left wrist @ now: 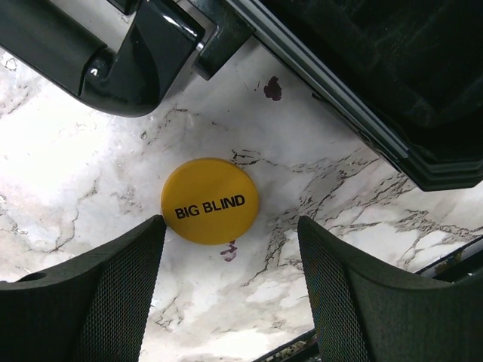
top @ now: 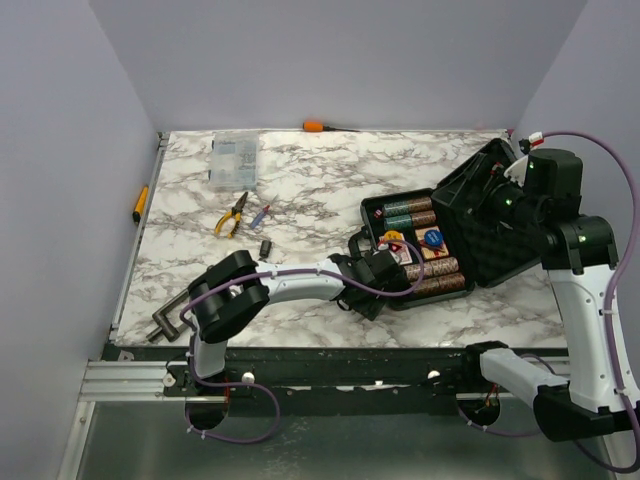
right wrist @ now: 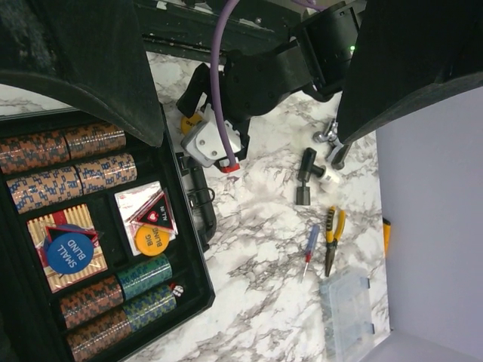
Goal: Pack up texas hold em set
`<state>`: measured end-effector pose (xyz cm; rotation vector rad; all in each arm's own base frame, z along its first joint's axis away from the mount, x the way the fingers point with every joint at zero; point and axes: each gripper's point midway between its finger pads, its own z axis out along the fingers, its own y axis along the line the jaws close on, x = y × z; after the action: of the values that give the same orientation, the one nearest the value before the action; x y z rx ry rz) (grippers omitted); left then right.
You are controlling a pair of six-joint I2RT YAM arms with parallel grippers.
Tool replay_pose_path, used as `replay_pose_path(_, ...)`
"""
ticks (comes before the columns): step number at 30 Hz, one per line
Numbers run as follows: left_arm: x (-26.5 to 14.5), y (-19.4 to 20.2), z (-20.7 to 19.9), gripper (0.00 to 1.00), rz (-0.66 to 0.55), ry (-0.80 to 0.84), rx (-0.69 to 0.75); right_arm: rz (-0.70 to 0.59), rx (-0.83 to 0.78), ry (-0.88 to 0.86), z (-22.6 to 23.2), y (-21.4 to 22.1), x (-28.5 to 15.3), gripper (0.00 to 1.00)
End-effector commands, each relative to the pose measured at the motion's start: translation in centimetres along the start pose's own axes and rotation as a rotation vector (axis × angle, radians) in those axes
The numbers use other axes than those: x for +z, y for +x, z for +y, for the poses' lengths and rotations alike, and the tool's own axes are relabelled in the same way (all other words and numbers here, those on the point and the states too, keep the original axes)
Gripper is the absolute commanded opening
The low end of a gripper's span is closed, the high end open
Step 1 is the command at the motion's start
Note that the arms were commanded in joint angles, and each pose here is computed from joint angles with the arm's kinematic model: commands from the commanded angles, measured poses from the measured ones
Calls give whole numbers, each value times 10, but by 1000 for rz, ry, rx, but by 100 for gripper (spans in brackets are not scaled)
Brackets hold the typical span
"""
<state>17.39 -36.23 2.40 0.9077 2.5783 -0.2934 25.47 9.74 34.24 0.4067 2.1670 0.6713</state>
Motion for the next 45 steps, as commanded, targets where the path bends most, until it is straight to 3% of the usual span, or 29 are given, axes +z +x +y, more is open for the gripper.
replay_pose_path(1,9,4,1,70,19,1,-18,52,-20,-23,4,12,4,100)
replay_pose_path(11,16,-5,6,70,20,-4,1,90,-54,-43,10,24,6,100)
replay_pose_path(15,18,-5,9,65,32,-9,-26,93,-70,-44,12,25,6,100)
replay_pose_path(45,11,45,31,61,118,-152,-53,89,-96,-52,16,25,9,100)
